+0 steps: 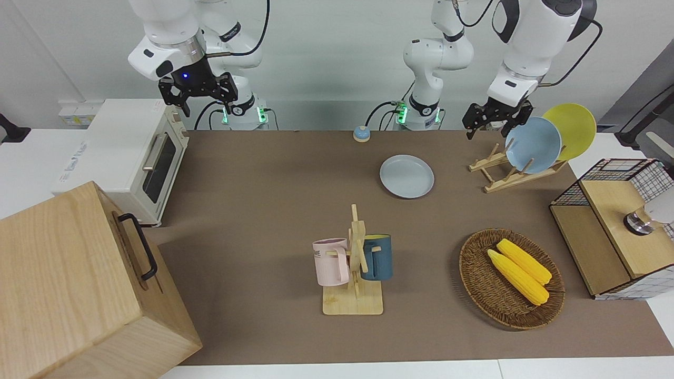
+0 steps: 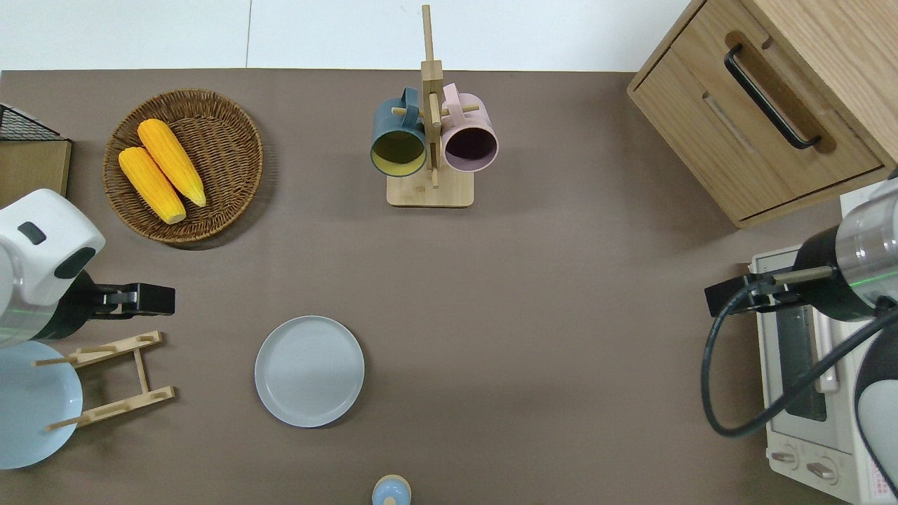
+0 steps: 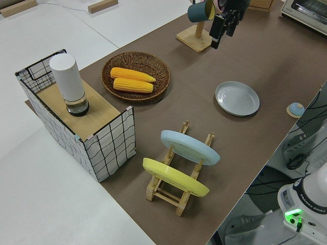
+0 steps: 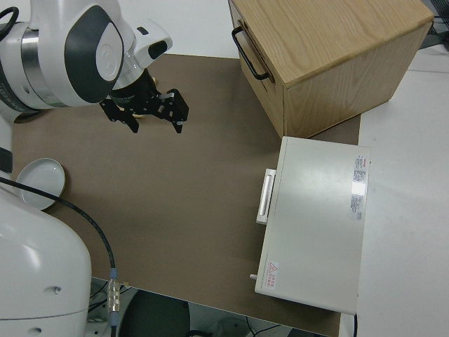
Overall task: Pick gray plate from table and place it on lower plate rack with left arm
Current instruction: 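Move the left gripper to the edge of the pale gray plate, then grasp the plate rim with the left gripper and lift it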
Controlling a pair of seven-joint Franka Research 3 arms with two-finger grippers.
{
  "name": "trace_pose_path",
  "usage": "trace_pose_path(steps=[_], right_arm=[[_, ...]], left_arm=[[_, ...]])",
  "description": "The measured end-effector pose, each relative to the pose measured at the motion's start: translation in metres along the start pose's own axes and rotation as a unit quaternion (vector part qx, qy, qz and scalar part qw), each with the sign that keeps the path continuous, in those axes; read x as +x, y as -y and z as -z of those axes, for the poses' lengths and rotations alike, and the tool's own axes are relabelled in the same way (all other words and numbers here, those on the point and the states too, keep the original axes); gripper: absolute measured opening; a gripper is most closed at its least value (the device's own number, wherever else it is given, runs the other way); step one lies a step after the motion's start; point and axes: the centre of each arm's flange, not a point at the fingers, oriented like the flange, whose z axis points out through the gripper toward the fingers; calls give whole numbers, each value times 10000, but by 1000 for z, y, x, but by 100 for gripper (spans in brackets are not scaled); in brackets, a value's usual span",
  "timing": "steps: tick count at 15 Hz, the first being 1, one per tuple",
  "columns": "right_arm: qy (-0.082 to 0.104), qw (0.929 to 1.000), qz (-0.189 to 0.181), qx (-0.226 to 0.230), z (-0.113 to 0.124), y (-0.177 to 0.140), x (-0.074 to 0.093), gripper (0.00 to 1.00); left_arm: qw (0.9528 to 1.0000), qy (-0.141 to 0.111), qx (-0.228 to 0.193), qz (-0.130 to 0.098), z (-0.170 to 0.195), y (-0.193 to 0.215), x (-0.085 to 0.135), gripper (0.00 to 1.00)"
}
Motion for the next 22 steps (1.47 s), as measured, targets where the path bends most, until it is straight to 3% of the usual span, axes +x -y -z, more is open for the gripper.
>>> trace_pose_path(steps=[3, 8, 11, 15, 18, 21, 22], right_arm=[[0, 10000, 0, 0, 0, 0, 0, 99], [0, 10000, 0, 0, 0, 0, 0, 99], [0, 10000, 0, 0, 0, 0, 0, 99], [0, 10000, 0, 0, 0, 0, 0, 99], [0, 10000, 0, 0, 0, 0, 0, 99], [0, 10000, 0, 0, 0, 0, 0, 99], [0, 10000, 0, 0, 0, 0, 0, 99]], left_arm=[[9999, 136, 7, -12, -26, -1, 0, 100], [9997, 221, -37, -27, -99, -5, -4, 100], [9980, 426, -430, 171, -159, -10, -18, 99], [9974, 553, -426, 177, -246, -24, -42, 99], [9957, 813, -383, 230, -279, -26, -52, 99], [9936, 1009, -331, 384, -296, -31, -57, 91], [9934, 1011, -322, 431, -296, -32, -58, 73]])
